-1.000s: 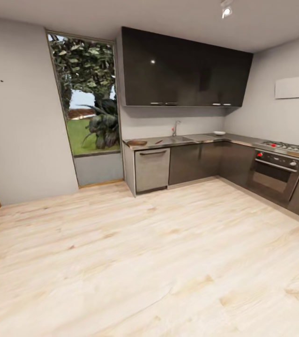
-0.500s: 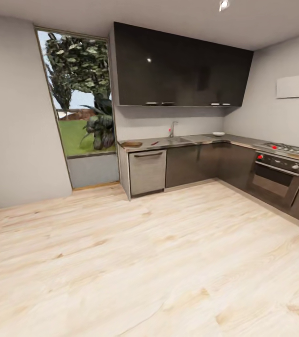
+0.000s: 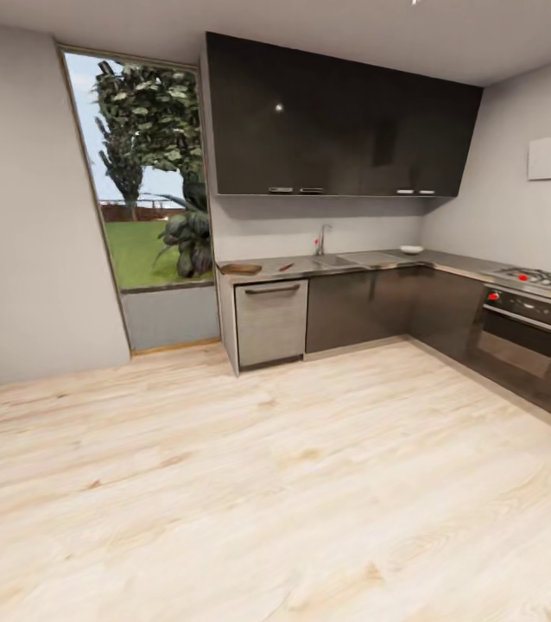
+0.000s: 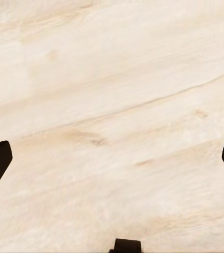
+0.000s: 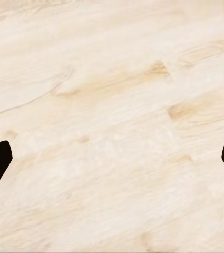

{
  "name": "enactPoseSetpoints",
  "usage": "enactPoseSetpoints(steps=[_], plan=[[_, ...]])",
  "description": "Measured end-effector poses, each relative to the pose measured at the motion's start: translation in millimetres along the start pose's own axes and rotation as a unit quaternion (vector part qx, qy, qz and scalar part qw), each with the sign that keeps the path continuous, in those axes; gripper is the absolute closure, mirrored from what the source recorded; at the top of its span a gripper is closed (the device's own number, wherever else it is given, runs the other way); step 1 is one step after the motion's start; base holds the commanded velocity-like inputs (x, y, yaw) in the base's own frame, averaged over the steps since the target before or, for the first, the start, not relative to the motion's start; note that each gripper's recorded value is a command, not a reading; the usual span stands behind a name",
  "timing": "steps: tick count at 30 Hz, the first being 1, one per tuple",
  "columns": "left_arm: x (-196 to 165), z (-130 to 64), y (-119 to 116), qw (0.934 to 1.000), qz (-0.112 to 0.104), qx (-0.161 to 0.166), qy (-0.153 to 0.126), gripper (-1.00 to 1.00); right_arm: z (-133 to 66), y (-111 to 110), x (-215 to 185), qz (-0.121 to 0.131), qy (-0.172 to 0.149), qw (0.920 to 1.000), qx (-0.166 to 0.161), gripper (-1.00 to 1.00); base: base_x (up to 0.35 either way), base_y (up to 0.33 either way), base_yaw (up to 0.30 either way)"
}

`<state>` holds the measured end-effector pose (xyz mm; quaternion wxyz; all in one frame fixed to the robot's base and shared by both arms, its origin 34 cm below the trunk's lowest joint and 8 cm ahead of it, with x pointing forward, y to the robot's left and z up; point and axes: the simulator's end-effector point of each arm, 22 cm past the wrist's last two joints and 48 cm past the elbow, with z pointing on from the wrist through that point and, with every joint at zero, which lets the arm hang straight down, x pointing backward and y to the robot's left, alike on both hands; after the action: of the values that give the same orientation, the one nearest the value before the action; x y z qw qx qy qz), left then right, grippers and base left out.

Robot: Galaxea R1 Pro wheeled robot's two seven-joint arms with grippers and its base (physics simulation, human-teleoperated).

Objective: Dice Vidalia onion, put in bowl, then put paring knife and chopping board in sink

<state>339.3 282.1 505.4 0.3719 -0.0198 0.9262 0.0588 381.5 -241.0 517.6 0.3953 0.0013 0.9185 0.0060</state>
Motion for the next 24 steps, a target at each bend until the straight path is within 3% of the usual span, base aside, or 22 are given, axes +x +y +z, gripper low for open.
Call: enactPoseSetpoints(steps=[24], plan=[[0.0,-0.1,-1.4,1.0000,0.000,0.001,0.000,-1.00,0.0,0.0,-0.1,0.000,0.000,1.0000,0.000,-1.00,0.268,-0.231,0.070]])
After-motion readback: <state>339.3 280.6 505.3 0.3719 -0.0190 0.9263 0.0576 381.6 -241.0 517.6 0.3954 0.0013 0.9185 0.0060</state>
